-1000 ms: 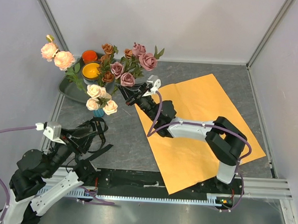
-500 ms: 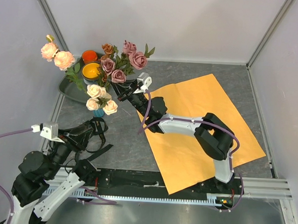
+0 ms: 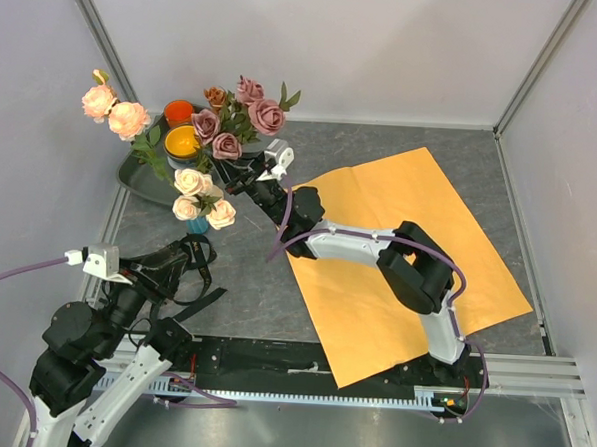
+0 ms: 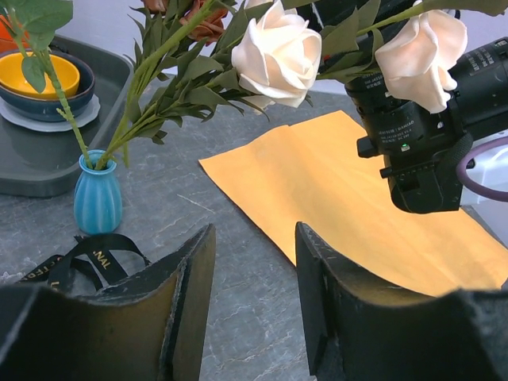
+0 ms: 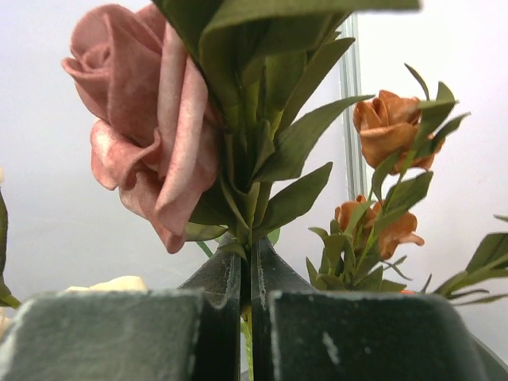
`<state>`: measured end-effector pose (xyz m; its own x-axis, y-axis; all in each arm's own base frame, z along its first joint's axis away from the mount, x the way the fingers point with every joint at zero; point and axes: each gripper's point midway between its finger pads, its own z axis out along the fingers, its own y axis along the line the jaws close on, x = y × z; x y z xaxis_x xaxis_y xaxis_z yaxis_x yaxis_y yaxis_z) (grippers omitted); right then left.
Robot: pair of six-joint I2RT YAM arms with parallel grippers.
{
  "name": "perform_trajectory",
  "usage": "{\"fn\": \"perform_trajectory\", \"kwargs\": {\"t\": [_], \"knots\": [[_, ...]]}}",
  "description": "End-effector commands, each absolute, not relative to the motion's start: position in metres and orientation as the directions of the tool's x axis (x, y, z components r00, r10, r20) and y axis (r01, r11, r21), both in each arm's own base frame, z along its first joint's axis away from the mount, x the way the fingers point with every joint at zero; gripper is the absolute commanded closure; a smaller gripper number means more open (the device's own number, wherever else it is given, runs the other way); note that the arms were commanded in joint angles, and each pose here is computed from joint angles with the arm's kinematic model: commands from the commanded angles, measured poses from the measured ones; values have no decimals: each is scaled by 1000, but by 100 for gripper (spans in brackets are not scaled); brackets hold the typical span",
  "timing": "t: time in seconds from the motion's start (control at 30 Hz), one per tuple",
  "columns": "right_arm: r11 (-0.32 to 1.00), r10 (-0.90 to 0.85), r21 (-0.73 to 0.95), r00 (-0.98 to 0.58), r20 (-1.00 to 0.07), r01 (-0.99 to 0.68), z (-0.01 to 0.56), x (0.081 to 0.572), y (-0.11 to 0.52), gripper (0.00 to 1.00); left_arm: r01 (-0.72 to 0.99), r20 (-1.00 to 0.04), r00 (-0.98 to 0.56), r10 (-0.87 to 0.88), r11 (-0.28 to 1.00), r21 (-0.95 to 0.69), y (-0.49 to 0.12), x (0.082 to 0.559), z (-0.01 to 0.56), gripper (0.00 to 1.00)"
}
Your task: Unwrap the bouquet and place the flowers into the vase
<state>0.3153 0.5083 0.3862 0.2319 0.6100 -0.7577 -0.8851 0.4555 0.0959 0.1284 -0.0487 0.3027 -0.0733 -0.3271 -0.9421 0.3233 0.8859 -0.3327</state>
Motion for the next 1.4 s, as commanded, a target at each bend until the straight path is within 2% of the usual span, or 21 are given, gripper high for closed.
{"fn": "perform_trajectory", "kwargs": {"t": [0.0,1.37], "knots": [[433,807,-5,390,-443,-901,472,275,461,100,374,-919,33,-392,858,-352,-41,112,322,48],[410,772,-48,374,-513,-911,431,286,499,100,366,-919,35,-392,861,-354,-40,113,322,46]]}}
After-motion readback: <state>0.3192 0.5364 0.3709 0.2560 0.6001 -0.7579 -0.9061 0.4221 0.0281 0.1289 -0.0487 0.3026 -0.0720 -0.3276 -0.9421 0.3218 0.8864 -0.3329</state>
